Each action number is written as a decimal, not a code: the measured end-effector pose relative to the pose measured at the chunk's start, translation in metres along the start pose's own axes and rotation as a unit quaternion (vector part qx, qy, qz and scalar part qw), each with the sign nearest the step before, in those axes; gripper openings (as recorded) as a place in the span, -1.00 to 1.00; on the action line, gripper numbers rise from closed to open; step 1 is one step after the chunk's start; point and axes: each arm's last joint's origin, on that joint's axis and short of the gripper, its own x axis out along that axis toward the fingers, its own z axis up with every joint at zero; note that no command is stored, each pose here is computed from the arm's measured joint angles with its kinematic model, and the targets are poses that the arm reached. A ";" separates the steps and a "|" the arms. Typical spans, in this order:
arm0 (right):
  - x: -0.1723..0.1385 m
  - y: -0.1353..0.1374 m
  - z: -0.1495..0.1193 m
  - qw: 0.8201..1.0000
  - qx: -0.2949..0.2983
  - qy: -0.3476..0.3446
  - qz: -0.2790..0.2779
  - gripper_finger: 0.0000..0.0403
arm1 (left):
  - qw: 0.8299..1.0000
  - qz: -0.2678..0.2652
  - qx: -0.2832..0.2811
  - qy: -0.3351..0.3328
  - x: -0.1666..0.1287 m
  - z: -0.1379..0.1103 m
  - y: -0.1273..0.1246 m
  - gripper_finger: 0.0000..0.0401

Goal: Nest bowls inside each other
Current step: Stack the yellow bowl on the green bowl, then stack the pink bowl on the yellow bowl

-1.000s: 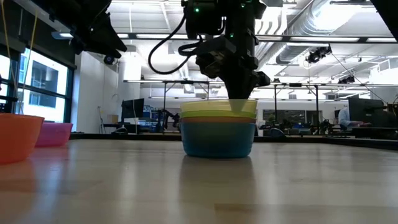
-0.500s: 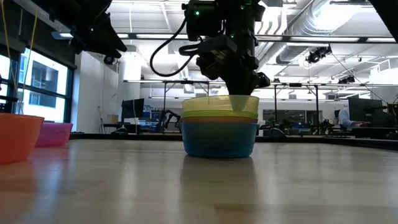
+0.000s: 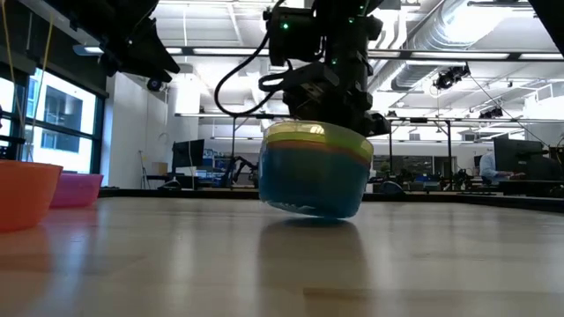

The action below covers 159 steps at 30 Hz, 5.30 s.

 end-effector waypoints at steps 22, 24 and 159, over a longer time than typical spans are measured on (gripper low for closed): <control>-0.024 0.002 0.013 0.999 -0.005 -0.042 -0.026 -0.47 | 1.000 0.007 0.006 -0.003 0.000 0.000 0.000 -0.10; -0.024 0.001 0.011 0.999 -0.003 -0.038 -0.034 -0.41 | 1.000 0.007 0.006 -0.003 0.000 0.000 0.000 -0.10; -0.262 -0.020 -0.127 0.829 -0.333 -0.440 0.083 -0.23 | 0.851 -0.066 0.204 0.480 0.082 -0.029 0.096 -0.99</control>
